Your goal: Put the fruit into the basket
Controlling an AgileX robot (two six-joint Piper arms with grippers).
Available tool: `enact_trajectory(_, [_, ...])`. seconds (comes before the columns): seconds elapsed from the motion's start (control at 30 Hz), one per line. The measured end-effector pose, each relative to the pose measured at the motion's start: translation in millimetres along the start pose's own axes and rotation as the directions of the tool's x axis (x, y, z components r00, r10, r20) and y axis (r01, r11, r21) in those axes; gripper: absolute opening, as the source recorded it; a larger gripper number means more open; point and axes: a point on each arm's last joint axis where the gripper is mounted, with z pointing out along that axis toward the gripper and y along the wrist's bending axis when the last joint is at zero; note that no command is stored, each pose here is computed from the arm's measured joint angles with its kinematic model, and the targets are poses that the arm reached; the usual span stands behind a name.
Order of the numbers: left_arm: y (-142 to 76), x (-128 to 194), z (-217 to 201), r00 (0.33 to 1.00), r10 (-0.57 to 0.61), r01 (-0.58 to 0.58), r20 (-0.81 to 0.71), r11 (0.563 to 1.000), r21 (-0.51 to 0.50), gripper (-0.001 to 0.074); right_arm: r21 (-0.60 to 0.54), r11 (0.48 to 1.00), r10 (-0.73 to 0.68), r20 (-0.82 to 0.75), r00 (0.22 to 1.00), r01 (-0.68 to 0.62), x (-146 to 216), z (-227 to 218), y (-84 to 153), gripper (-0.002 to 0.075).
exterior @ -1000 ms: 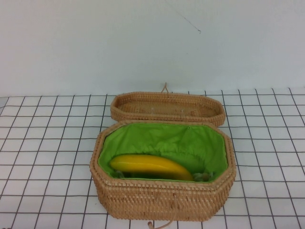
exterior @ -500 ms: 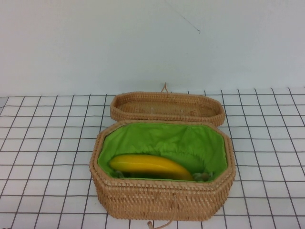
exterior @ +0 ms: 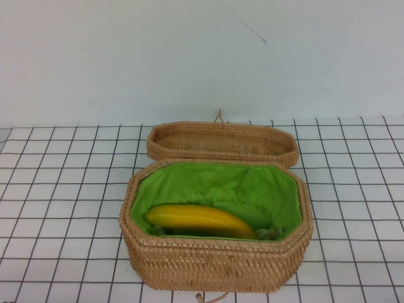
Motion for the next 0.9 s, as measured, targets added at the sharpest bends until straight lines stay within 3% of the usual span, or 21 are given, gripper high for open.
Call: enact_trajectory(0.9, [0.0, 0.0, 0.0, 1.0, 0.0, 0.0, 0.0, 1.0, 0.0, 0.0, 0.0, 1.0, 0.006, 0.001, 1.0, -0.006, -0.1, 0.0, 0.0, 0.0])
